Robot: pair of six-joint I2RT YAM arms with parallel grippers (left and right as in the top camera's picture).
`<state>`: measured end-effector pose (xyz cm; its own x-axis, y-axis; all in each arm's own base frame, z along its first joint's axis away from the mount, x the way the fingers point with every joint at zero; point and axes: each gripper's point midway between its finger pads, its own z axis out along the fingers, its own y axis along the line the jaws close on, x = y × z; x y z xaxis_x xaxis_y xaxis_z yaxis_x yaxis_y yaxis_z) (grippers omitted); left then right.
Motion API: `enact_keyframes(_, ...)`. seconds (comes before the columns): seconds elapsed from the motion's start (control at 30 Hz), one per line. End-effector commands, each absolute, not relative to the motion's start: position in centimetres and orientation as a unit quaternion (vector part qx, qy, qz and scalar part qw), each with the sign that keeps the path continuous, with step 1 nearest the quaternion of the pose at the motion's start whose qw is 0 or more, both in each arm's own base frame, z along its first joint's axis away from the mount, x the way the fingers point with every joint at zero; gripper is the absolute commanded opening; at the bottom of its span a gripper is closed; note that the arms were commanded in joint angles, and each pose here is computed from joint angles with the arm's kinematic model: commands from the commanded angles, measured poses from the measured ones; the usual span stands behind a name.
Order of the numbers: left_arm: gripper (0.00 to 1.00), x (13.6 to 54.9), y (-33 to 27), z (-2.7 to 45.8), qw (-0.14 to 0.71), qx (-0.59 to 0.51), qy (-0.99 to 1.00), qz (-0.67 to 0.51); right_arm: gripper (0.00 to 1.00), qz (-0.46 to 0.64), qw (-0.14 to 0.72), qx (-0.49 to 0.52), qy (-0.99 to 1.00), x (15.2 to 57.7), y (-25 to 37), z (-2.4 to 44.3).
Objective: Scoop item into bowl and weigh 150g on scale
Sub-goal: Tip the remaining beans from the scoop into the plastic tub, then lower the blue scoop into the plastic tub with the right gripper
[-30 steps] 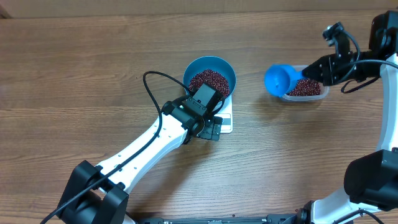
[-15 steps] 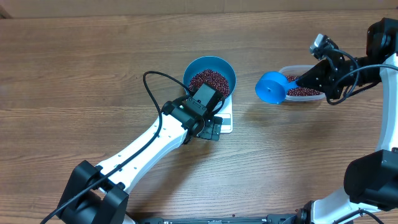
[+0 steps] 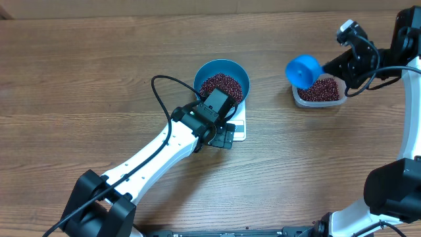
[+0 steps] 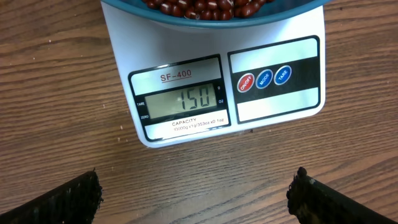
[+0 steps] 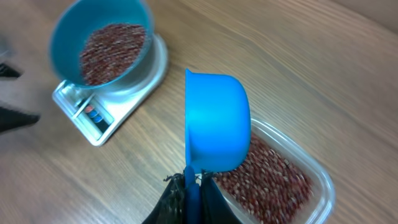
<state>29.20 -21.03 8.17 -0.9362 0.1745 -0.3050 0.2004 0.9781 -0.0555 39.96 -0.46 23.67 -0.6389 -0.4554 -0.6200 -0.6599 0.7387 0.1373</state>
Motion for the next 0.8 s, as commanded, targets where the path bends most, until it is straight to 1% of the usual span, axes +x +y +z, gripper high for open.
enact_keyframes(0.0, 1.00, 29.2, -21.0, 8.3, 0.153, 0.104, 0.982, -0.043, 0.09, 0.149, 0.262, -0.213, 0.929, 40.8, -2.4, 23.4)
enact_keyframes(0.3, 1.00, 29.2, -21.0, 8.3, 0.153, 0.104, 0.982, -0.043, 0.14, 0.071, 0.220, -0.082, 0.969, 40.7, -6.1, 22.2)
enact_keyframes(0.53, 1.00, 29.2, -21.0, 8.3, 0.153, 0.104, 0.982, -0.043, 0.18, 0.072, 0.225, -0.050, 0.970, 41.1, -6.4, 22.3)
enact_keyframes(0.63, 1.00, 29.2, -21.0, 8.3, 0.153, 0.104, 0.982, -0.043, 0.18, 0.077, 0.226, -0.023, 0.971, 41.3, -6.4, 22.3)
enact_keyframes(0.77, 1.00, 29.2, -21.0, 8.3, 0.153, 0.104, 0.982, -0.043, 0.12, 0.096, 0.224, 0.035, 0.969, 41.9, -6.4, 22.0)
